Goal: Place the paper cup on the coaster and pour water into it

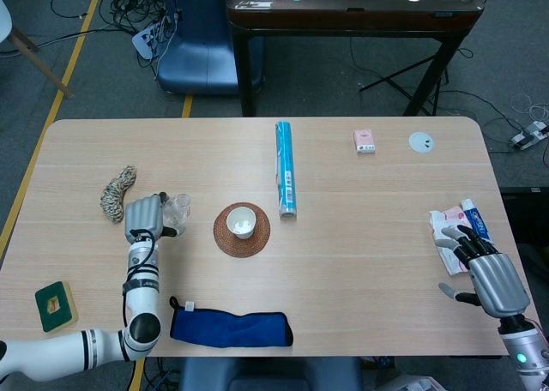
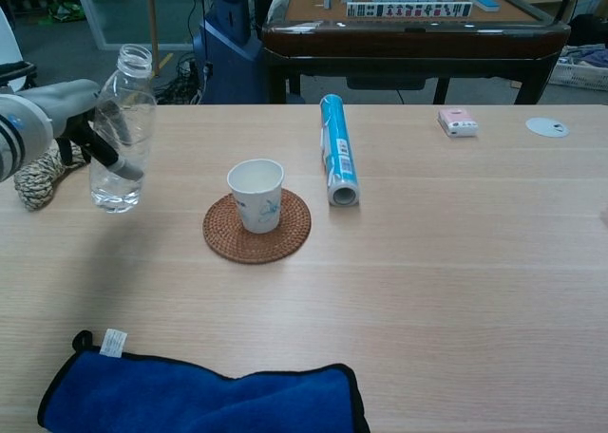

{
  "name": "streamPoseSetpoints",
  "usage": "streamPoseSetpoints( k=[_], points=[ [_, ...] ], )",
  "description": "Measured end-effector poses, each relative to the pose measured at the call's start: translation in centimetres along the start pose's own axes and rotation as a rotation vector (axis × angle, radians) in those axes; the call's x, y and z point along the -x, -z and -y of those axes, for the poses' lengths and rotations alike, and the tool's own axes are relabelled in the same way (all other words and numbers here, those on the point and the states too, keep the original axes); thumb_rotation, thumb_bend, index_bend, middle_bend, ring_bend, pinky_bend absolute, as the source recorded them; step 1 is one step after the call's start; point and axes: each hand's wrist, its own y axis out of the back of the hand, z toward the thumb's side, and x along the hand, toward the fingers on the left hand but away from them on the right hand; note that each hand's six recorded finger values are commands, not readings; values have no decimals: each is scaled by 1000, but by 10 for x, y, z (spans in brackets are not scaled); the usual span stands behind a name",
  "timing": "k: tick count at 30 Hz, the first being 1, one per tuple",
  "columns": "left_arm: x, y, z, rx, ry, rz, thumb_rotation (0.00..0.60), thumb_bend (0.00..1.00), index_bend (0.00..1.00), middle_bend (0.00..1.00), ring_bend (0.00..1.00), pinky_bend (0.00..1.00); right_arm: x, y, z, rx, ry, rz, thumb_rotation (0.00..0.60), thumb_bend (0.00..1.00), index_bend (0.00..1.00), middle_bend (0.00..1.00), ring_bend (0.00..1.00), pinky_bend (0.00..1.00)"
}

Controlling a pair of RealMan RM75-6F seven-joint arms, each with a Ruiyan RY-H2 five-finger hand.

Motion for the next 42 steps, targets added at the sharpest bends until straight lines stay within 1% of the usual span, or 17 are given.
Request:
streamPoseSetpoints(
  k=[4, 10, 17, 20, 25, 33, 38, 42],
  points=[
    [-3, 8, 1, 45, 21, -19, 600, 132, 682, 751, 497, 534, 0, 1, 0, 0, 1, 4, 600, 13, 301, 204, 111, 315],
    [-8, 16, 4, 113, 16, -45, 600, 132, 685, 751, 499, 534, 0, 0, 0, -1, 1, 3, 600, 13, 301, 204, 111, 315],
    [-10, 28, 11, 223, 12, -64, 600, 132, 681, 751, 495, 532, 0, 0, 0, -1, 0, 4, 600, 13, 301, 204, 111, 315],
    [-11, 32, 15, 249, 11, -66, 600, 133, 676, 750, 493, 528, 0, 0, 1, -4, 0, 4, 600, 14, 301, 204, 111, 315],
    [-10, 38, 18, 265, 0, -74, 600, 133, 670, 750, 493, 527, 0, 0, 1, -8, 4, 5, 600, 13, 301, 204, 111, 315],
    [-11, 49, 24, 273, 26, -108, 600, 132, 662, 749, 490, 518, 0, -1, 2, -13, 2, 4, 600, 13, 301, 204, 111, 315],
    [-12, 52, 25, 274, 47, -115, 600, 133, 624, 749, 484, 505, 1, 0, 3, -16, 0, 7, 600, 13, 301, 204, 111, 315],
    [-13, 53, 26, 294, 54, -114, 600, 132, 589, 740, 476, 499, 1, 0, 3, -16, -1, 7, 600, 14, 301, 204, 111, 315]
  ],
)
